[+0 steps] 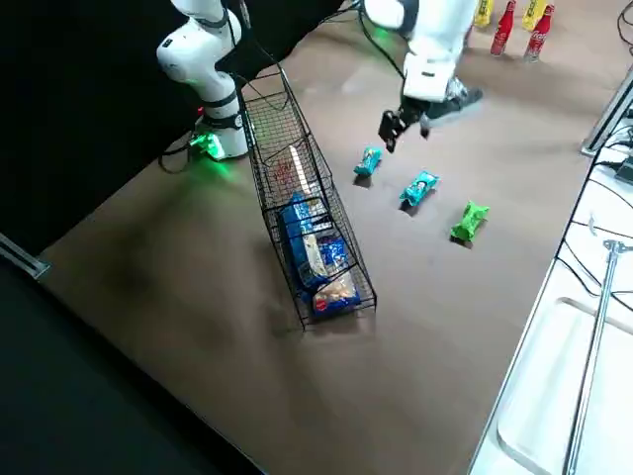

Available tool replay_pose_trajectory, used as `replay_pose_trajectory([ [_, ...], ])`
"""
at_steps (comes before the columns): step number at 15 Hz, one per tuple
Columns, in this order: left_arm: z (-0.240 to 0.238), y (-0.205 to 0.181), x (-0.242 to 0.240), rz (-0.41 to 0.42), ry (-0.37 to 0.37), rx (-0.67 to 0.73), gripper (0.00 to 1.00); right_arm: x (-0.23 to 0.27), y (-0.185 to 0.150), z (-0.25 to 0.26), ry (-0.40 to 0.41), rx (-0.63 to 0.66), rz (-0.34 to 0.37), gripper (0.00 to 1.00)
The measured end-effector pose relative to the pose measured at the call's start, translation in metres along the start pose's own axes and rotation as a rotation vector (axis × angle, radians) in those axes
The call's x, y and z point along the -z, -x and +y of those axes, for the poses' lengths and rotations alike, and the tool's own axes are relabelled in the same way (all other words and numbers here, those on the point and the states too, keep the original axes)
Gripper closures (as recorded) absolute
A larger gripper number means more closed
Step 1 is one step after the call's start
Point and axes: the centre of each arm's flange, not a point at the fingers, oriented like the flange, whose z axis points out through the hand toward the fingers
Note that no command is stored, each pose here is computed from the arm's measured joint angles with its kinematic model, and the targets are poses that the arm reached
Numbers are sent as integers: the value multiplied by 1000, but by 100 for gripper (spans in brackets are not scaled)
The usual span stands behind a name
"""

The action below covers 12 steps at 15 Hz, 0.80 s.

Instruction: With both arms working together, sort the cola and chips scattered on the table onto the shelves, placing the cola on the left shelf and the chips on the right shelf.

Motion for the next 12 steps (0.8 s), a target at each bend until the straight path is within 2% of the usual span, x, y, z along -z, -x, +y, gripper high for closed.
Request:
replay_pose_trajectory([
  [3,13,-19,-39,78,14,37,0,-38,-22,-19,-35,-246,60,6],
  [6,15,-28,-81,68,31,52,0,-83,-39,-31,-54,-504,76,6],
  [8,14,-29,-87,66,34,55,1,-117,-45,-42,-57,-619,76,7],
  [10,14,-30,-84,70,35,57,10,-139,-49,-57,-91,-717,103,7],
  [12,14,-30,-84,71,35,57,13,-150,-51,-76,-119,-796,131,7],
])
